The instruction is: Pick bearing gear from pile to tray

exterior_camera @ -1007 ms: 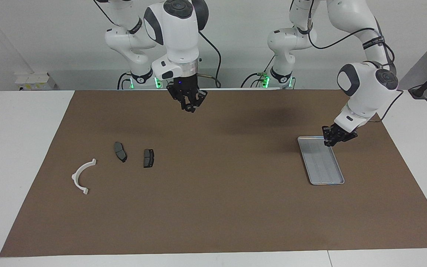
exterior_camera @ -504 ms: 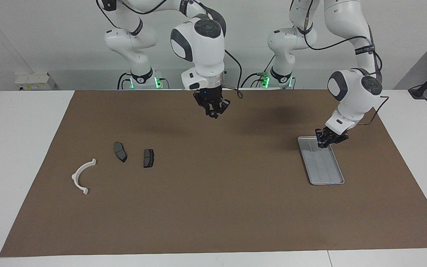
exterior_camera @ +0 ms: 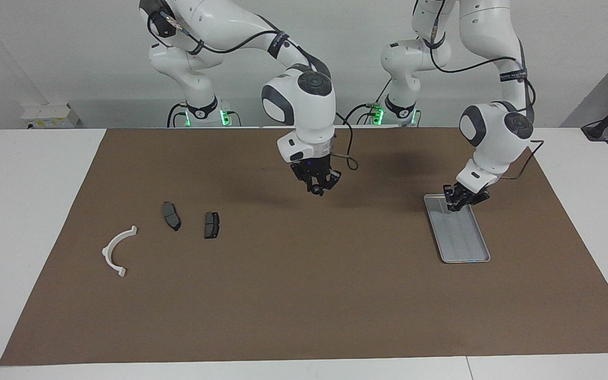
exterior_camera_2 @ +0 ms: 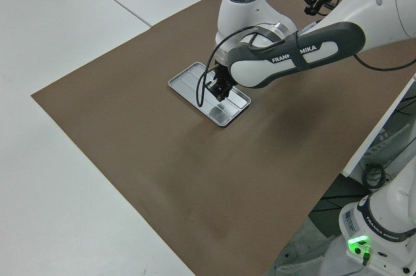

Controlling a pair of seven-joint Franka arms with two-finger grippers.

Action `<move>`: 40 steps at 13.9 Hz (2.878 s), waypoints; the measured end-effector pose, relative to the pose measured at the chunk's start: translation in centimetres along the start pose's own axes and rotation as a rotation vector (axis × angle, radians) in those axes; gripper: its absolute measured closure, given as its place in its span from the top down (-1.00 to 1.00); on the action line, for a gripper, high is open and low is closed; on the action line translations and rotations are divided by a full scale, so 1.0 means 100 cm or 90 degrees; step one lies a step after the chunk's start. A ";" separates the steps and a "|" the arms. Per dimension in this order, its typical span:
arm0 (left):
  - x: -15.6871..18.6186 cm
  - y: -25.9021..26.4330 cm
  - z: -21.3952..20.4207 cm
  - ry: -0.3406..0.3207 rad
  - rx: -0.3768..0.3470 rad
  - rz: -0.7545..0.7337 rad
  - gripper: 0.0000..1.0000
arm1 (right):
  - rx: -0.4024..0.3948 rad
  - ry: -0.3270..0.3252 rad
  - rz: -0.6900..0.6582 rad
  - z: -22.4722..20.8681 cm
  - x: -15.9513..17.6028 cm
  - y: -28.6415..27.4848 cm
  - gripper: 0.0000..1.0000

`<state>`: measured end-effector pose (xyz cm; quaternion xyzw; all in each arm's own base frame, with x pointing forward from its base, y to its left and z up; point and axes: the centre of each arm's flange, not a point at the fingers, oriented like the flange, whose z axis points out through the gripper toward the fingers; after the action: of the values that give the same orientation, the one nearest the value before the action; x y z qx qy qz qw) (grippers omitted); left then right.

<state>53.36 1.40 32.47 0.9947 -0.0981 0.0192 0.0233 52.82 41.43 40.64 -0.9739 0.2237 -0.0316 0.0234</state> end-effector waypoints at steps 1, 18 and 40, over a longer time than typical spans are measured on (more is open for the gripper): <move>0.000 0.000 0.001 0.000 0.000 0.000 -0.53 | -0.005 0.005 -0.012 0.008 -0.005 -0.003 -0.30; -0.002 0.004 0.023 0.003 0.002 0.004 -0.53 | -0.005 0.059 -0.063 0.104 -0.012 -0.023 -0.30; 0.000 0.004 0.028 0.016 0.006 0.006 0.00 | 0.008 0.066 -0.065 0.121 0.001 -0.017 -0.30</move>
<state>53.38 0.92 29.65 0.9941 -0.1022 0.0320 0.0200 54.53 43.29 28.69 -0.9809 0.1745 -0.0845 0.0162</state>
